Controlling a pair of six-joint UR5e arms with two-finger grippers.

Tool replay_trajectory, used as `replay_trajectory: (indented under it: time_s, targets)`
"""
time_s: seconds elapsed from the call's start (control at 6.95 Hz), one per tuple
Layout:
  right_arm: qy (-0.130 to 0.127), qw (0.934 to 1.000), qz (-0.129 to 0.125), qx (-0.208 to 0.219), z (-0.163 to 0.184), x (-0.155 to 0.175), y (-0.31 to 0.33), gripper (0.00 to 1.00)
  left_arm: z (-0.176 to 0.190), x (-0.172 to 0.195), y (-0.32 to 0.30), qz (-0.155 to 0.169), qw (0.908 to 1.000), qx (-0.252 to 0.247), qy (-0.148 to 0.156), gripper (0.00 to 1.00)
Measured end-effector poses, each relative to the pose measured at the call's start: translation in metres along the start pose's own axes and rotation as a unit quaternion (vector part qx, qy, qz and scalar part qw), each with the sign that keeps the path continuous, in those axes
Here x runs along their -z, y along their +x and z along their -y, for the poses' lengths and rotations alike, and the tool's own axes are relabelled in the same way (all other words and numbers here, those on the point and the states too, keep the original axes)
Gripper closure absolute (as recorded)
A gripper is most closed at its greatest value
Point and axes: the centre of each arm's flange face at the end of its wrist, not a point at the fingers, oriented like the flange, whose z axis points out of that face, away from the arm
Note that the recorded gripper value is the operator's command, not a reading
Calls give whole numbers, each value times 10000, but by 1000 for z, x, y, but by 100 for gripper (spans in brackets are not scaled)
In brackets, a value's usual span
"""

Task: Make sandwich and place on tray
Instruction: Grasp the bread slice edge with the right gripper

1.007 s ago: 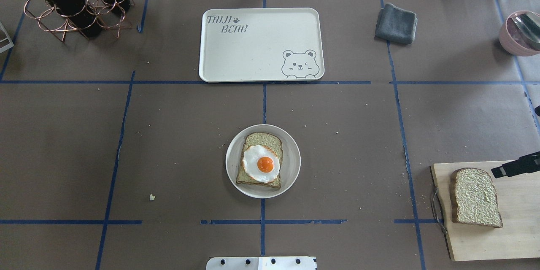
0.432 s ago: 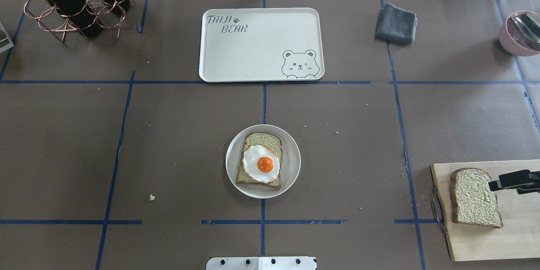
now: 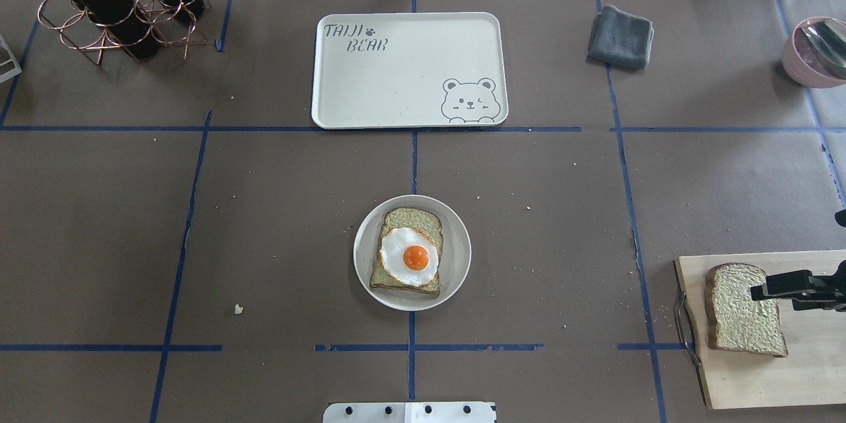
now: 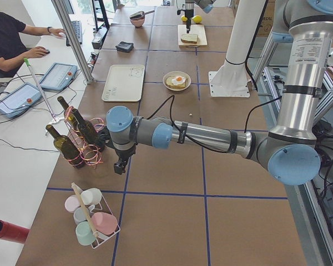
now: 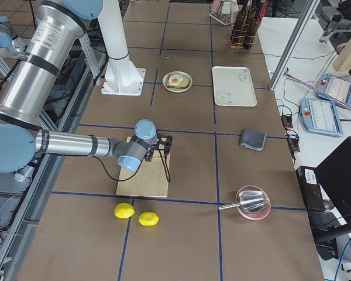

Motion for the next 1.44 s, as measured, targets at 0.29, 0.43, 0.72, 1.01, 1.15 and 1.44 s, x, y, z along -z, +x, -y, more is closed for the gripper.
replay_trajectory:
  time_s: [0.29,0.43,0.72,1.01,1.15,1.44]
  targets:
    - [-32,9999,-65,-94,-2,-7,5,23,0,0,0,0,10000,-2,2,0]
    - [-79,9999,-110,-107,-3,-11,9,23,0,0,0,0,10000,-2,2,0]
    - [-139,9997,-180,-127,-5,-16,15,33,0,0,0,0,10000,-2,2,0]
    - [-169,9996,-206,-132,-6,-19,17,79,0,0,0,0,10000,-2,2,0]
    - [-172,9995,-209,-133,-6,-19,17,100,0,0,0,0,10000,-2,2,0]
    - [-180,9995,-209,-132,-6,-19,17,100,0,0,0,0,10000,-1,1,0]
